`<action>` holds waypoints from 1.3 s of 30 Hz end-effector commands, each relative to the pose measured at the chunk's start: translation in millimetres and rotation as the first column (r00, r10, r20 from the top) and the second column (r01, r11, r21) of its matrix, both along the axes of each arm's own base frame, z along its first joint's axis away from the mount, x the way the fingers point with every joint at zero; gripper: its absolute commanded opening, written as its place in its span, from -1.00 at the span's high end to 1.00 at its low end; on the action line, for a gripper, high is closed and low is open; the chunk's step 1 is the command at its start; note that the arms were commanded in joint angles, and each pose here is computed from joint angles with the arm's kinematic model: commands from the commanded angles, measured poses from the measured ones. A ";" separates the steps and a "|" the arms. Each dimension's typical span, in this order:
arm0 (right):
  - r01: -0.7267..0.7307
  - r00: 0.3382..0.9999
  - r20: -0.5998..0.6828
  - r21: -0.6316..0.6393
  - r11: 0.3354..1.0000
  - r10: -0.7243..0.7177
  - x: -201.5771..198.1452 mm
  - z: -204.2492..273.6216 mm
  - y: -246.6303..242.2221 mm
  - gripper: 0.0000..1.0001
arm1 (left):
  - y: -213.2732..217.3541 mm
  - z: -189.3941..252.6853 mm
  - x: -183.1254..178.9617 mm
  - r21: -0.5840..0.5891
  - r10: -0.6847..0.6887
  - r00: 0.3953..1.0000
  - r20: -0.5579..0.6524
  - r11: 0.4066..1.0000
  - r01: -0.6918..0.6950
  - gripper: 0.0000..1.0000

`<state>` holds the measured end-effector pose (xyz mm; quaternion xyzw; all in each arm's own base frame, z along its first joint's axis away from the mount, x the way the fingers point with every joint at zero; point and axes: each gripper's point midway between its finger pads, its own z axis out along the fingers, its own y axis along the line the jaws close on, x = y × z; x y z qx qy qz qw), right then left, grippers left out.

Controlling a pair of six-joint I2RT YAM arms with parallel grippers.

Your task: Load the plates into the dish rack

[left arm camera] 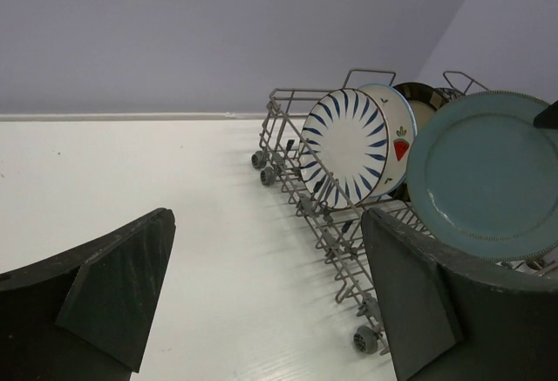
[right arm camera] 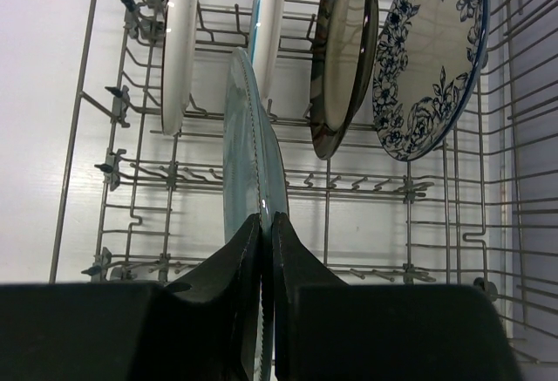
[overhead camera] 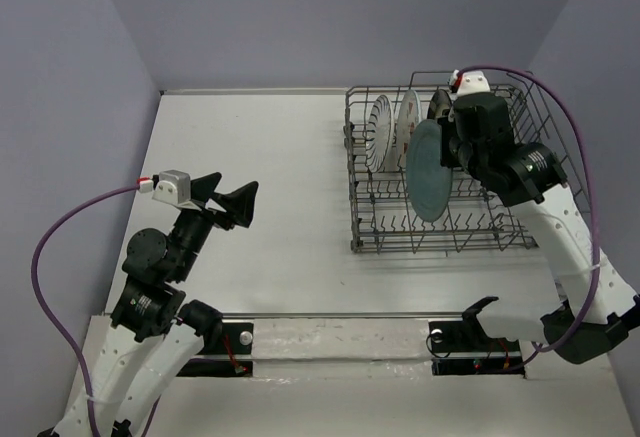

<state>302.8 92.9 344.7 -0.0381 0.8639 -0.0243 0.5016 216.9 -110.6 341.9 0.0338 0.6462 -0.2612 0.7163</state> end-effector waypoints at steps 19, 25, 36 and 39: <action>-0.008 0.999 0.043 0.014 1.000 0.007 32.5 -19.6 16.8 0.86 | -3.3 2.2 3.9 0.006 -0.006 1.000 0.022 1.000 0.005 -0.98; -0.027 1.000 0.014 0.006 1.000 0.027 33.4 -33.0 20.8 0.87 | -2.3 2.5 4.0 0.005 -0.001 1.000 0.023 1.000 0.001 -0.98; -0.080 0.995 -0.064 0.013 0.997 0.080 33.0 -59.7 33.6 0.86 | -2.2 2.5 4.1 0.006 -0.001 1.000 0.024 1.000 0.001 -0.98; -0.086 0.994 -0.068 0.018 0.996 0.087 32.6 -59.8 35.2 0.81 | -2.4 2.1 4.4 0.007 -0.001 1.000 0.022 1.000 0.001 -0.98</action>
